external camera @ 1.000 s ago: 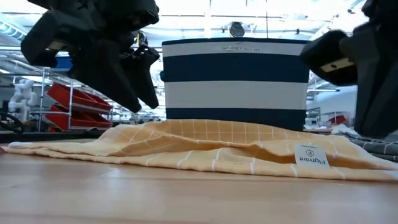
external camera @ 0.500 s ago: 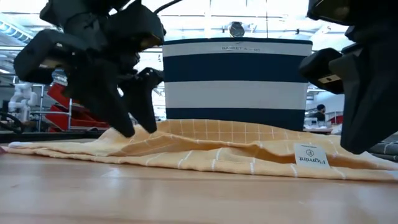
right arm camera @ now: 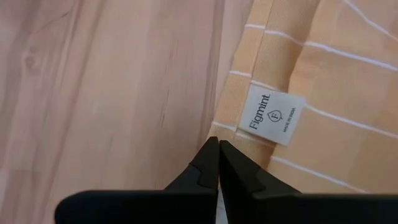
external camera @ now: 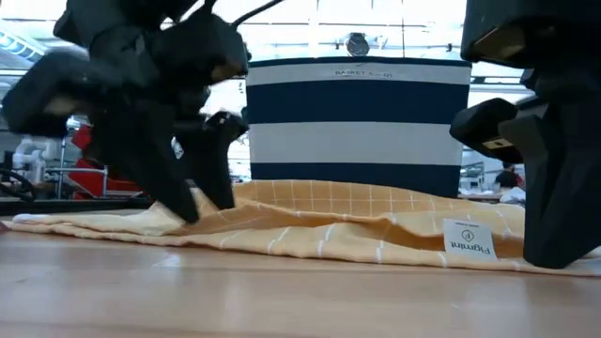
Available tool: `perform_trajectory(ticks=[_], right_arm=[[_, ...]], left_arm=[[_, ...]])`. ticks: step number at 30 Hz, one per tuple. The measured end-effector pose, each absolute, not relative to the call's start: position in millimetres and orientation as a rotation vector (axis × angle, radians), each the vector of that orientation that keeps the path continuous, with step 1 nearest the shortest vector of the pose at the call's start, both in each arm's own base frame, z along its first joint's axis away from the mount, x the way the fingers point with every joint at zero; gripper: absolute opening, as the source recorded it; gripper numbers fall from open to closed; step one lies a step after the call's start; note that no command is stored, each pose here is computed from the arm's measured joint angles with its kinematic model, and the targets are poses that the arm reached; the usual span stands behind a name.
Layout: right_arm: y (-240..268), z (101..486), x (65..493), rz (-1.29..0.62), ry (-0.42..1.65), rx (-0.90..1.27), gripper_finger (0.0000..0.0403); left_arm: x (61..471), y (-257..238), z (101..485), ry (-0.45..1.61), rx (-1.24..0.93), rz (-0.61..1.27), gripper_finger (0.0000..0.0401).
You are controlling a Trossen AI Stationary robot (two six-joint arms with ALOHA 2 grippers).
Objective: Fold towel
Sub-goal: Fold the orange patterned towel
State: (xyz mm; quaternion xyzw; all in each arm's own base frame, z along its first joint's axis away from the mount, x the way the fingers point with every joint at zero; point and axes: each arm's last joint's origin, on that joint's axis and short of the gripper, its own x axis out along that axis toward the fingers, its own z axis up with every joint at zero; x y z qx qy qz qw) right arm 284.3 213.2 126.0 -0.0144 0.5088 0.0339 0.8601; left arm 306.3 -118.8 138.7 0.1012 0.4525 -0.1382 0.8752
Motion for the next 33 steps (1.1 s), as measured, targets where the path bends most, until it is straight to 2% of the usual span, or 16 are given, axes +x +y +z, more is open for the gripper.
perform_trajectory(ticks=[7, 14, 33], right_arm=[[213, 126, 284, 0.066, 1.066, -0.020, 0.0000], [213, 126, 284, 0.069, 1.077, -0.028, 0.0000], [213, 124, 280, 0.091, 1.139, 0.014, 0.0000]], left_arm=[[309, -116, 129, 0.951, 0.262, -0.151, 0.0211], [307, -116, 130, 0.967, 0.257, -0.165, 0.0174], [298, -114, 136, 1.090, 0.244, -0.192, 0.0172]])
